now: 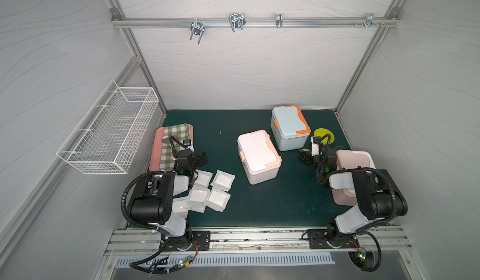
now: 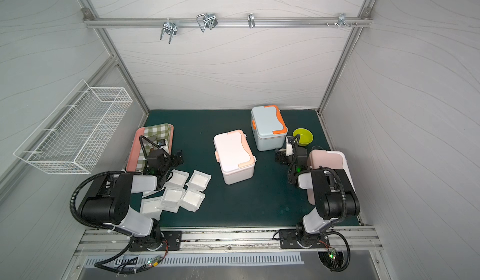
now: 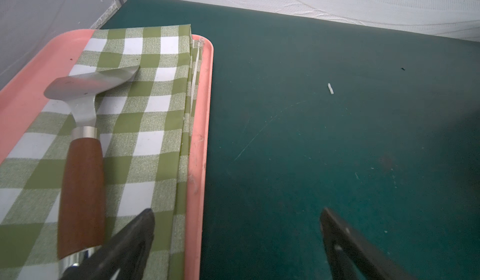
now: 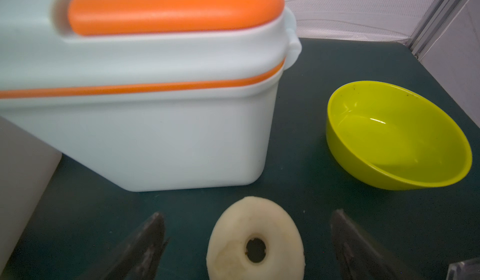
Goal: Open first aid kits and take out gauze
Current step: Reset both arms
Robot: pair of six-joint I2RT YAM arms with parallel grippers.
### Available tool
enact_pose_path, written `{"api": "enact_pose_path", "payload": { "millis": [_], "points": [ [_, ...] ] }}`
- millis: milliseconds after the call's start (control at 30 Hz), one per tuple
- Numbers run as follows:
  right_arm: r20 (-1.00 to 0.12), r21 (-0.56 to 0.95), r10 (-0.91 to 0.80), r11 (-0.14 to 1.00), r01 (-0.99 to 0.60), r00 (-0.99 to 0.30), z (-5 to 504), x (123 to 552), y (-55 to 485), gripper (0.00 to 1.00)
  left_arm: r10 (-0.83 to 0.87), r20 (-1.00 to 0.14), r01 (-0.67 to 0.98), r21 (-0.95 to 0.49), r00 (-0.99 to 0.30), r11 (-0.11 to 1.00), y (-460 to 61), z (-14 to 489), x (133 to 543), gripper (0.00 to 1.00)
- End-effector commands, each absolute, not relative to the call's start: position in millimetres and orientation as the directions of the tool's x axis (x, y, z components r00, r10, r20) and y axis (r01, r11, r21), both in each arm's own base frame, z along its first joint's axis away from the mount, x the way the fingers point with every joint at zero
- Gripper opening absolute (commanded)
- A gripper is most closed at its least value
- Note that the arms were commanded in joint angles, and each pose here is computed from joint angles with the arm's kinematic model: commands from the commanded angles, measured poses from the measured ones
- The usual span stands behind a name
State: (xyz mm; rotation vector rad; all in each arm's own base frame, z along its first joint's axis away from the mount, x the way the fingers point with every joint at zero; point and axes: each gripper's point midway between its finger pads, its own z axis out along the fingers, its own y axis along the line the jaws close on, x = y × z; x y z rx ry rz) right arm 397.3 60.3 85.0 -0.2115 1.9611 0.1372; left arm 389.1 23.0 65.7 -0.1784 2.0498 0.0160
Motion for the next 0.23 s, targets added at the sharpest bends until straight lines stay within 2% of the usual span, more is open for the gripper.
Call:
{"api": "enact_pose_path", "payload": {
  "millis": [0,200],
  "points": [
    [-0.918,-0.002,-0.088,0.976,-0.216,-0.387,82.9,399.7,59.5,0.99,-0.093,-0.914,-0.111,-0.053,-0.394,0.992,23.2,88.6,402.5,0.99],
    [-0.918,0.006,-0.082,0.975,-0.221,-0.388,82.7,399.8,59.5,0.99,-0.093,-0.914,-0.111,-0.053,-0.395,0.992,23.4,88.3,402.4,0.99]
  ]
}}
